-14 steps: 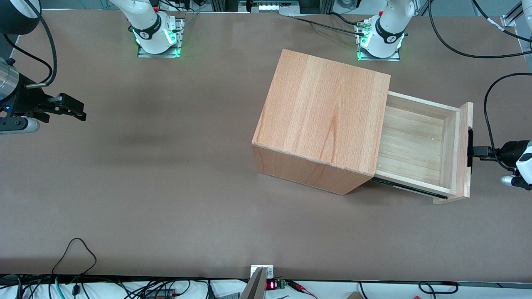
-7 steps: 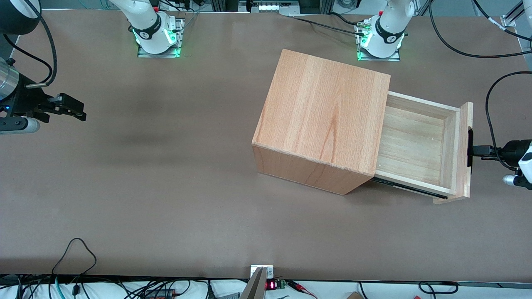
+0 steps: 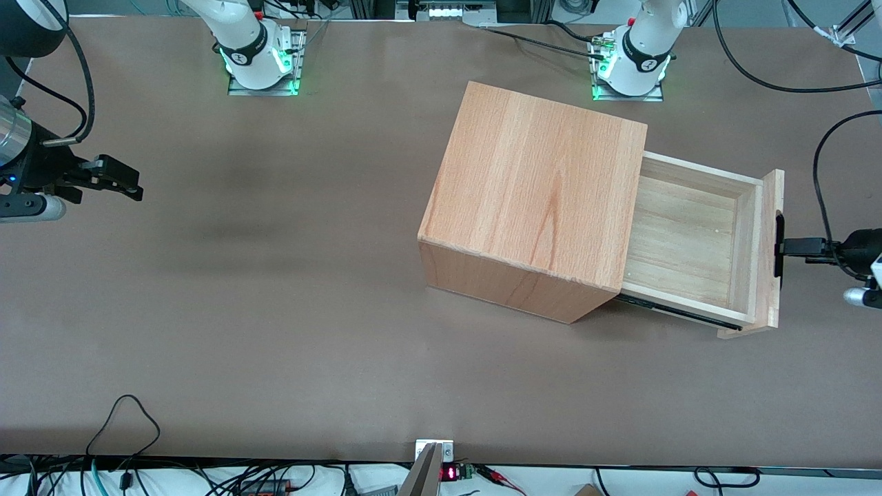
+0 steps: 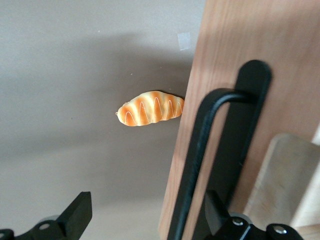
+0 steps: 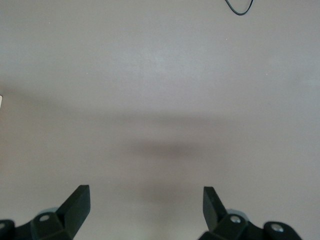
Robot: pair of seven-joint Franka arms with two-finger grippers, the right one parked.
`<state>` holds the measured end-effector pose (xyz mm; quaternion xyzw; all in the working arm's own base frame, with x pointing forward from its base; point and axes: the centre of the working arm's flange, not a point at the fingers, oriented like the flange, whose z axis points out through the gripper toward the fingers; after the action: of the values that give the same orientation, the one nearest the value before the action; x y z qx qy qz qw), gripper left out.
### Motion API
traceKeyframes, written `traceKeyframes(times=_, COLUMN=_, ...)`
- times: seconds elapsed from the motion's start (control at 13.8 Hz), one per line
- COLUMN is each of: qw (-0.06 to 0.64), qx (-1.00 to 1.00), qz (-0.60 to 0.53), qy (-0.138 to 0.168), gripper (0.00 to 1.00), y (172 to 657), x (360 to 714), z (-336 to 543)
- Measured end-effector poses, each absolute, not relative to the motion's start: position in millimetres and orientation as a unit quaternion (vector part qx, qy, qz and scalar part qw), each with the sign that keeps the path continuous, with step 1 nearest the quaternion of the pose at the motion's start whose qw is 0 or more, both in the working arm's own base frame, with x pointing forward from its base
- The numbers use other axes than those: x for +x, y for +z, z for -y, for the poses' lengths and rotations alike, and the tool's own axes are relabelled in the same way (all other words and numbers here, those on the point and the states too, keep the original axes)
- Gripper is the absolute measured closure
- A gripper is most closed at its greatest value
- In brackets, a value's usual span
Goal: Open top drawer with left arm
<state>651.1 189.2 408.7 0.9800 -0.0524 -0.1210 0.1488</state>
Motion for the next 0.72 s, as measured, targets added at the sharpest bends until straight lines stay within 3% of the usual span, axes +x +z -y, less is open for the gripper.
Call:
traceKeyframes(times=0.43, qw=0.143, qx=0.983, qz=0.051, qy=-0.106, gripper=0.0, y=429, x=652, z=-195)
traceKeyframes(times=0.72, qw=0.131, qx=0.987, qz=0.052, qy=-0.081, gripper=0.0, y=468, x=654, z=-203)
